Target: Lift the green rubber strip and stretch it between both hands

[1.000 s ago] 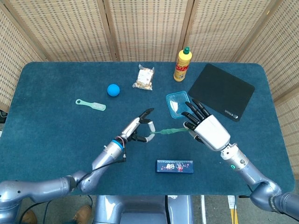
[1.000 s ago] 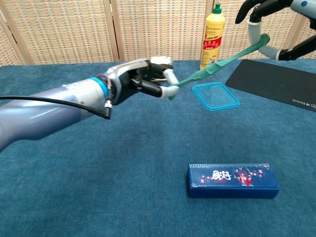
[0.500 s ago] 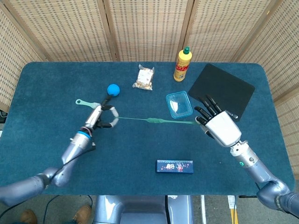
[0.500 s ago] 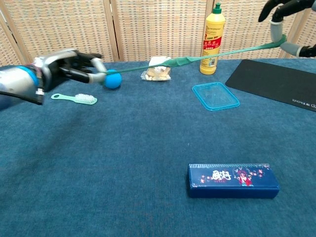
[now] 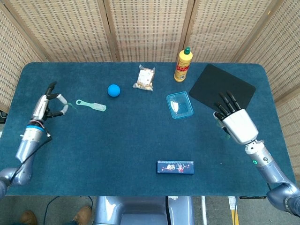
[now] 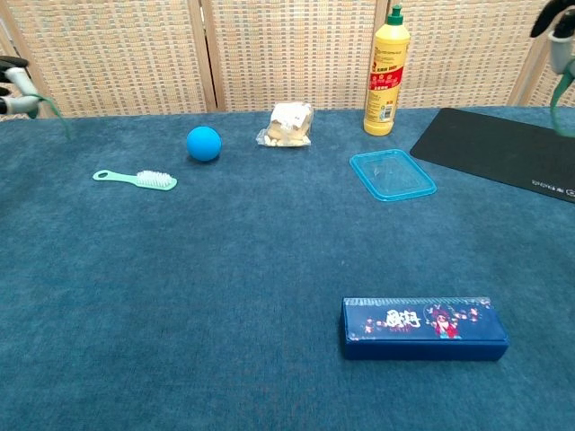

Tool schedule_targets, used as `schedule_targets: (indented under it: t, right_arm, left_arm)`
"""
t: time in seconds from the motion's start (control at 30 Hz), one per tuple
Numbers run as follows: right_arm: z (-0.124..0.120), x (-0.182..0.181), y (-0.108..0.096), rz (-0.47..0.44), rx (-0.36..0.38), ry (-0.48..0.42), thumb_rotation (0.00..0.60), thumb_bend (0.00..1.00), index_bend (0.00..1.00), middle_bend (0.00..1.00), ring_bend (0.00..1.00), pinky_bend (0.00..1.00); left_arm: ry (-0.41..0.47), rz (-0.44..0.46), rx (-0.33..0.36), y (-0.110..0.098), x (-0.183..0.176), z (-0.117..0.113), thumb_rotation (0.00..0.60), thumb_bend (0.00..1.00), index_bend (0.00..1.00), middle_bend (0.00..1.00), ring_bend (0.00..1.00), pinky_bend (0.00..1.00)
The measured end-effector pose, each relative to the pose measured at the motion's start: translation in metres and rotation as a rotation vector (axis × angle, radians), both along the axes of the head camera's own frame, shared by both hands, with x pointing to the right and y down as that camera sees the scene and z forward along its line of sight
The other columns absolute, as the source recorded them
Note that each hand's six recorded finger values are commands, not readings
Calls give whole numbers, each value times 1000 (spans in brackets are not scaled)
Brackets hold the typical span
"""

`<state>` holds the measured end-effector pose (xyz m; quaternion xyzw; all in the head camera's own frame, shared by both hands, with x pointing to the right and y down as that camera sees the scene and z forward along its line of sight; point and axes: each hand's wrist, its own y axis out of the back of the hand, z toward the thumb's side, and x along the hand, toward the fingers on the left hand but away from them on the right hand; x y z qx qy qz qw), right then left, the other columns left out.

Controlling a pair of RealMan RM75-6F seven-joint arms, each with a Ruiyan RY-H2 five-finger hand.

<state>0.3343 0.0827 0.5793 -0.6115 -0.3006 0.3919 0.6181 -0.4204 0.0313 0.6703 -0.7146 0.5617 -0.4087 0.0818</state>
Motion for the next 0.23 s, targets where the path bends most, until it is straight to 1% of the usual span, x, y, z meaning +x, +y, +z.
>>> schedule_targets:
  t: [0.1, 0.23]
  right_arm:
    - [1, 11, 1, 24, -5, 2, 600, 664, 703, 393, 2, 0]
    - [-1, 15, 4, 22, 0, 5, 600, 664, 703, 393, 1, 0]
  left_arm:
    - [-8, -18, 9, -1, -14, -6, 600, 622, 662, 0, 0, 0]
    - [-21, -9, 20, 1, -20, -11, 600, 623, 660, 0, 0, 0]
